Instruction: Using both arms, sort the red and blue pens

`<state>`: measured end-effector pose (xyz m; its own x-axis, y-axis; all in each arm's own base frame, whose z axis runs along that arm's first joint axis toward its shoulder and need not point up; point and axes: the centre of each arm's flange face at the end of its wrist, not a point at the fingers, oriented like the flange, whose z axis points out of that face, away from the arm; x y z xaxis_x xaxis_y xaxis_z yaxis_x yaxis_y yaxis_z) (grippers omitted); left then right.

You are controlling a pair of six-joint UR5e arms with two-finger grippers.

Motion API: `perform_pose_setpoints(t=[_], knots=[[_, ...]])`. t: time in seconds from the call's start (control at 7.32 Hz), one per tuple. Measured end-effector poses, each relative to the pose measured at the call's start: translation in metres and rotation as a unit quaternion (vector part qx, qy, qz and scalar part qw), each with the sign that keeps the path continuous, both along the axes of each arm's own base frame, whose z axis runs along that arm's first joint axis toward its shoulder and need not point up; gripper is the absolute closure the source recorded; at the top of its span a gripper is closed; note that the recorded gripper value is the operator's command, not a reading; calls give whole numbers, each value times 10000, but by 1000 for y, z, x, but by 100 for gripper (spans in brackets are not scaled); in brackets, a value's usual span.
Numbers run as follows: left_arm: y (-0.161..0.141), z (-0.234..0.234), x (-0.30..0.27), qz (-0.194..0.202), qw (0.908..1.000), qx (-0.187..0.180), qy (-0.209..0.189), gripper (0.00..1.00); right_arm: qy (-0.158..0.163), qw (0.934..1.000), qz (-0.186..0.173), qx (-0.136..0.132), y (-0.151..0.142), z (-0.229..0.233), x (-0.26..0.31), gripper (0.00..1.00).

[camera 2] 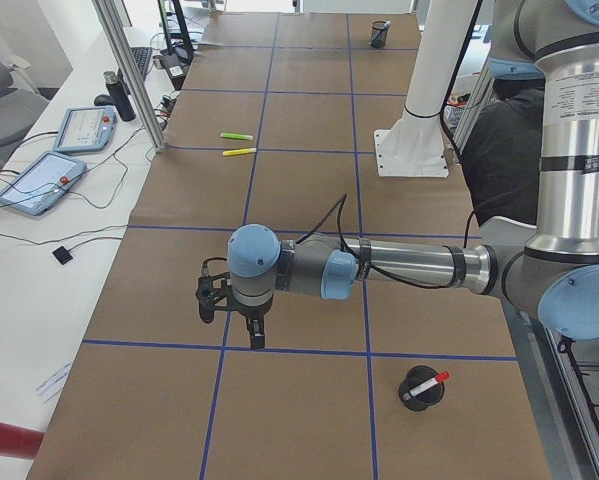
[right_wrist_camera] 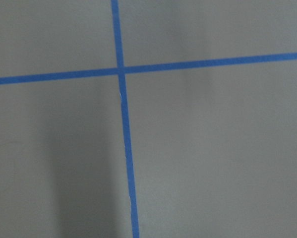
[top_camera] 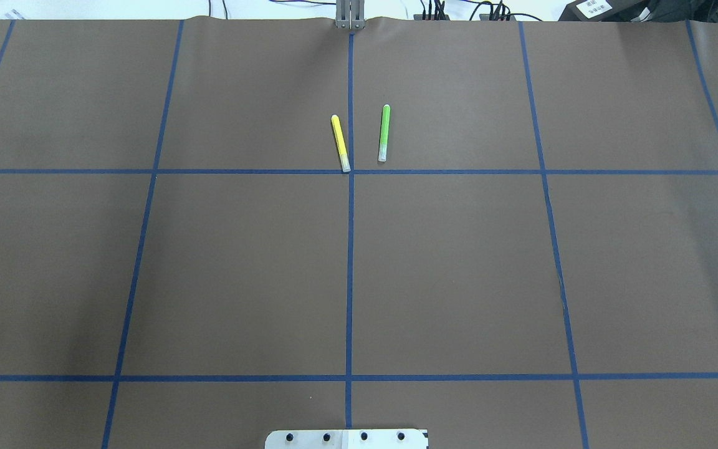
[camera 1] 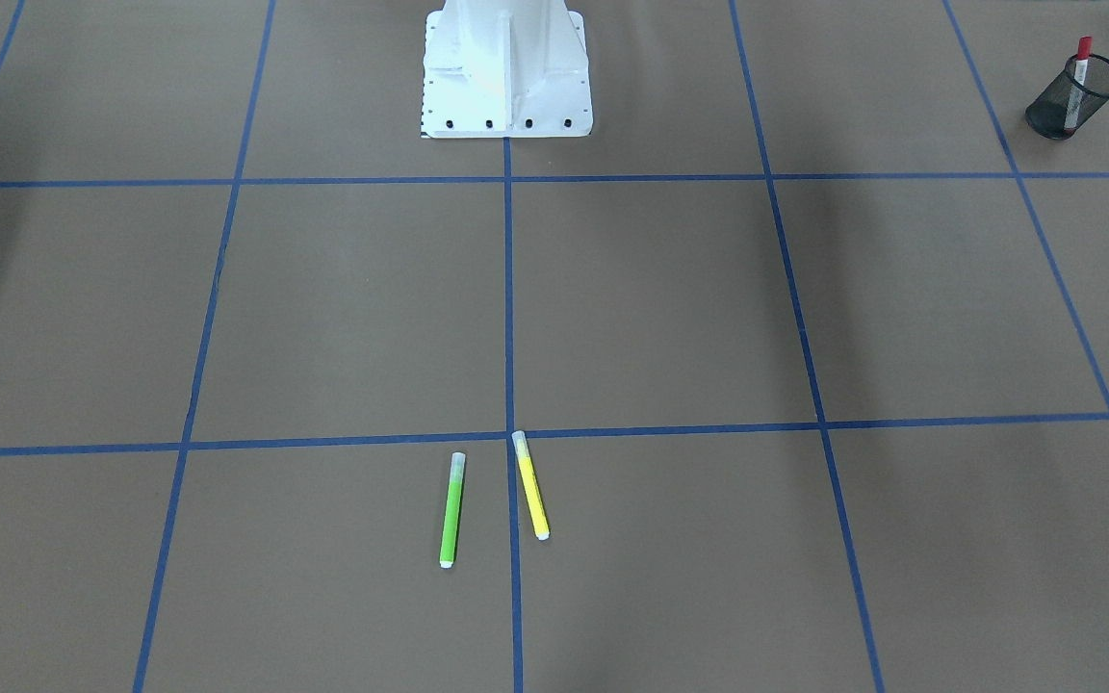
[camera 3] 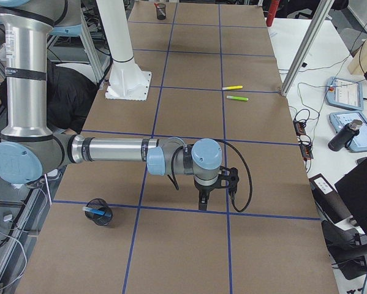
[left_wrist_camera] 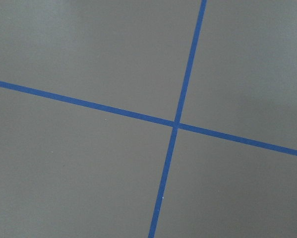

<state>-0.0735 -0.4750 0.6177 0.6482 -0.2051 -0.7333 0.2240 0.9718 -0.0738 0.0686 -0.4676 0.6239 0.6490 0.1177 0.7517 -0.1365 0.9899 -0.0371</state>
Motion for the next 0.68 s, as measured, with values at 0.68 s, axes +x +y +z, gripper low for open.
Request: perform_pose_setpoints(t=[0.68], knots=[[0, 7, 10, 112, 9997, -32, -192, 0, -91, 9998, 68, 167, -3, -25, -1, 0]])
